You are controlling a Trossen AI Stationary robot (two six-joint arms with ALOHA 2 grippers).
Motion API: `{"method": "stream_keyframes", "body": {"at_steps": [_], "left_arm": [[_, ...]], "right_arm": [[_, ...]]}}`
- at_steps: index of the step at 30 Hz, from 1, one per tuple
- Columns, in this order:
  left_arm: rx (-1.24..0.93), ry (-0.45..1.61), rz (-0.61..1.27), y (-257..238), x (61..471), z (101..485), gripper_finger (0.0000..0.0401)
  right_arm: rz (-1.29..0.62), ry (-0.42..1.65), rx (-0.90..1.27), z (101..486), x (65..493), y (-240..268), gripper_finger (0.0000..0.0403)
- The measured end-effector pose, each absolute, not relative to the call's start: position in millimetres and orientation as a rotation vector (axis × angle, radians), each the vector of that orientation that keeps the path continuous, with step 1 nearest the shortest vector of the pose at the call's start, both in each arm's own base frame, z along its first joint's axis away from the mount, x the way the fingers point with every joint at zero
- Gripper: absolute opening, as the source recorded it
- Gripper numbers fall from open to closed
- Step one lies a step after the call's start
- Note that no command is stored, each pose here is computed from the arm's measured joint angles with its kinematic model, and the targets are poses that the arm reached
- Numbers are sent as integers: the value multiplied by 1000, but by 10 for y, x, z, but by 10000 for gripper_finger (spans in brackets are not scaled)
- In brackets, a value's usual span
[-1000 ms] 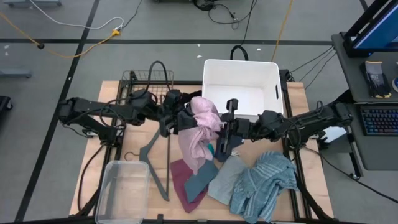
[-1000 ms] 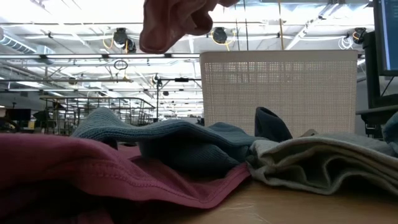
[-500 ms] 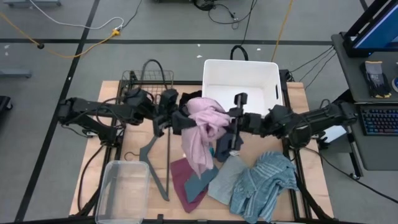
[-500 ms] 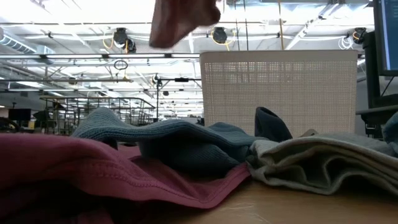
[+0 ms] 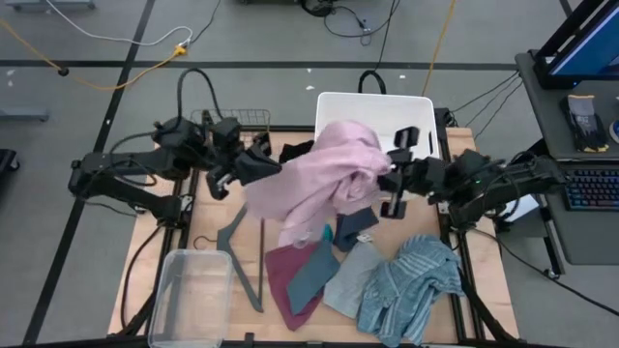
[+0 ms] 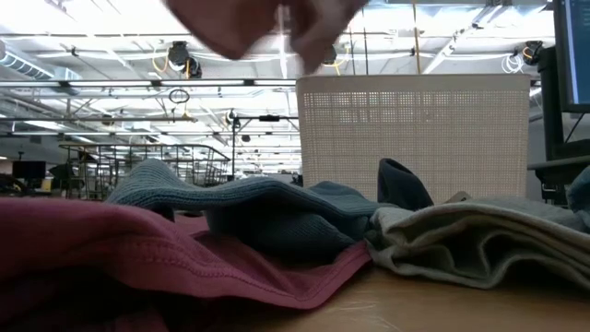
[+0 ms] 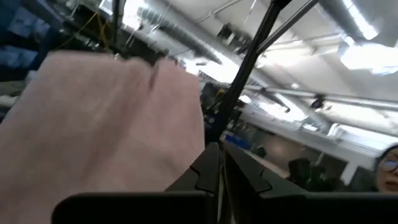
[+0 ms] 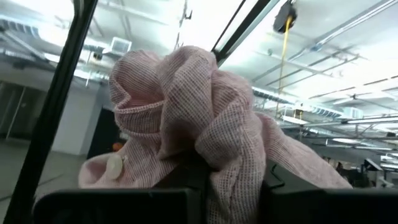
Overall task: Pick & Place Cloths
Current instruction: Put the pink long sleeve in the white bin
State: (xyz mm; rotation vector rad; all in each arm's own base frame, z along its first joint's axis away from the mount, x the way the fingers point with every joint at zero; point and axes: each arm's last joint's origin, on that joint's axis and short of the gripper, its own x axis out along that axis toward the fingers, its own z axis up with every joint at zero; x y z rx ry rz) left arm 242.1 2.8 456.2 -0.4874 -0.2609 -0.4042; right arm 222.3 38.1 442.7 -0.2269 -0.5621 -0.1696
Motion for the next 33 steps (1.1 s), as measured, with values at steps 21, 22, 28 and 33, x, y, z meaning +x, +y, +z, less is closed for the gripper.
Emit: {"method": "stream_keyframes", "body": {"at_steps": [21, 22, 28, 33], "left_arm": [[-444, -37, -283, 101, 2164, 4432, 21], [-438, -23, -279, 101, 2170, 4416, 21], [-430, 93, -254, 101, 2171, 4296, 21], [-445, 185, -235, 100, 2166, 4204, 21]], "right_arm": [[-439, -816, -185, 5171, 1614, -16, 41], [-454, -818, -190, 5200, 1627, -41, 41], [-580, -797, -221, 5252, 1771, -249, 41], [-747, -725, -219, 5178, 1903, -462, 41]]}}
